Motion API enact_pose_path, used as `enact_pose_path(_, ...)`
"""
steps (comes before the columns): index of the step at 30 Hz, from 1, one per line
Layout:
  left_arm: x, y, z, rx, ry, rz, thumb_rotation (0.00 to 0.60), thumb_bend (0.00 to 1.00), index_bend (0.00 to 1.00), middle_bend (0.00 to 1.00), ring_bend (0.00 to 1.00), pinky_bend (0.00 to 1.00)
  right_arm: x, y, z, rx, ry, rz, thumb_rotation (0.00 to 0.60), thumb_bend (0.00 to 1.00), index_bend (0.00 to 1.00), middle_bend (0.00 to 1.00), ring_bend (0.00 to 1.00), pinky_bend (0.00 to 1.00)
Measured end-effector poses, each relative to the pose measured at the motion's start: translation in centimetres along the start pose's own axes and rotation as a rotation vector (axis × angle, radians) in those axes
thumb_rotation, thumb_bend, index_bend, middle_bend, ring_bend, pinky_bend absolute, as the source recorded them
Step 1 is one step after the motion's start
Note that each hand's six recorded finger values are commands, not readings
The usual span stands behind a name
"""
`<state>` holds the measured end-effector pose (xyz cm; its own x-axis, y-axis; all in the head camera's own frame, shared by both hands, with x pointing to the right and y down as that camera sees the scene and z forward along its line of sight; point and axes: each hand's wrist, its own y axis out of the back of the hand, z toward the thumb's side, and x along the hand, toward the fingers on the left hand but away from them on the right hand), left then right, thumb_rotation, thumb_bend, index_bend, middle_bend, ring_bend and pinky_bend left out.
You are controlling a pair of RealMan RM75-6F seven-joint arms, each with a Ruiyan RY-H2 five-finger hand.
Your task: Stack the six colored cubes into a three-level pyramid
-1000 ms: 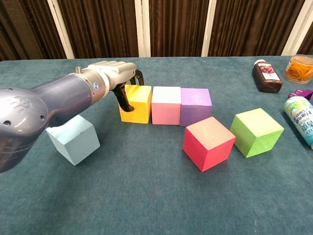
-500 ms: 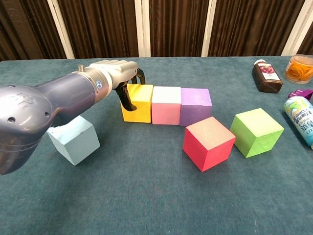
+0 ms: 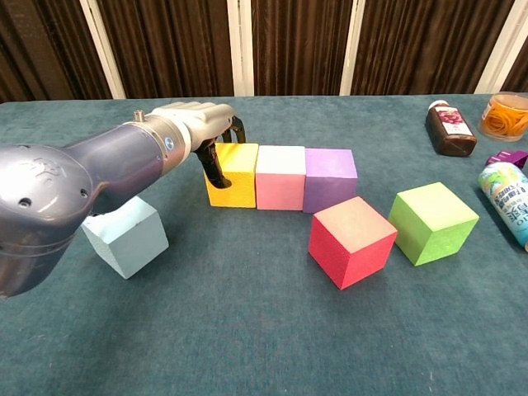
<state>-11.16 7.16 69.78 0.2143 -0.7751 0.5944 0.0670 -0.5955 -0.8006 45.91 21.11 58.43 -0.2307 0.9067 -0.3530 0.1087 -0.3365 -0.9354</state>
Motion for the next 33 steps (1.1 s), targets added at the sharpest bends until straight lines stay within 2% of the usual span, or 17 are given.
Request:
enact_pose_path(11,0.1,-0.4,0.4,-0.006,-0.008,-0.004,0.600,0.30,0.23,0.22,0.00,0.00,0.0,0.0,0.0,-0.004,0.000,-0.001,0.600,0.14,0.01,0.05,0.00,0.00)
enact_pose_path(20,-0.3,-0.1,0.4,0.026,-0.010,-0.008,0.600,0.30,0.04,0.01,0.00,0.00,0.1,0.1,0.0,-0.005,0.001,-0.003,0.600,0.14,0.01,0.05,0.00,0.00)
enact_pose_path(26,-0.9,1.2,0.0,0.056,-0.006,0.004,0.600,0.30,0.00,0.00,0.00,0.00,0.1,0.0,0.1,-0.004,0.004,0.000,0.600,0.14,0.01,0.05,0.00,0.00)
enact_pose_path(29,-1.4,1.9,0.1,0.043,-0.021,0.006,0.600,0.30,0.01,0.00,0.00,0.00,0.2,0.1,0.1,-0.002,0.005,0.000,0.600,0.14,0.01,0.05,0.00,0.00)
enact_pose_path(33,-2.9,4.1,-0.2,-0.007,-0.073,0.032,0.600,0.30,0.02,0.00,0.00,0.00,0.2,0.1,0.0,-0.002,0.005,0.011,0.600,0.14,0.02,0.05,0.00,0.00)
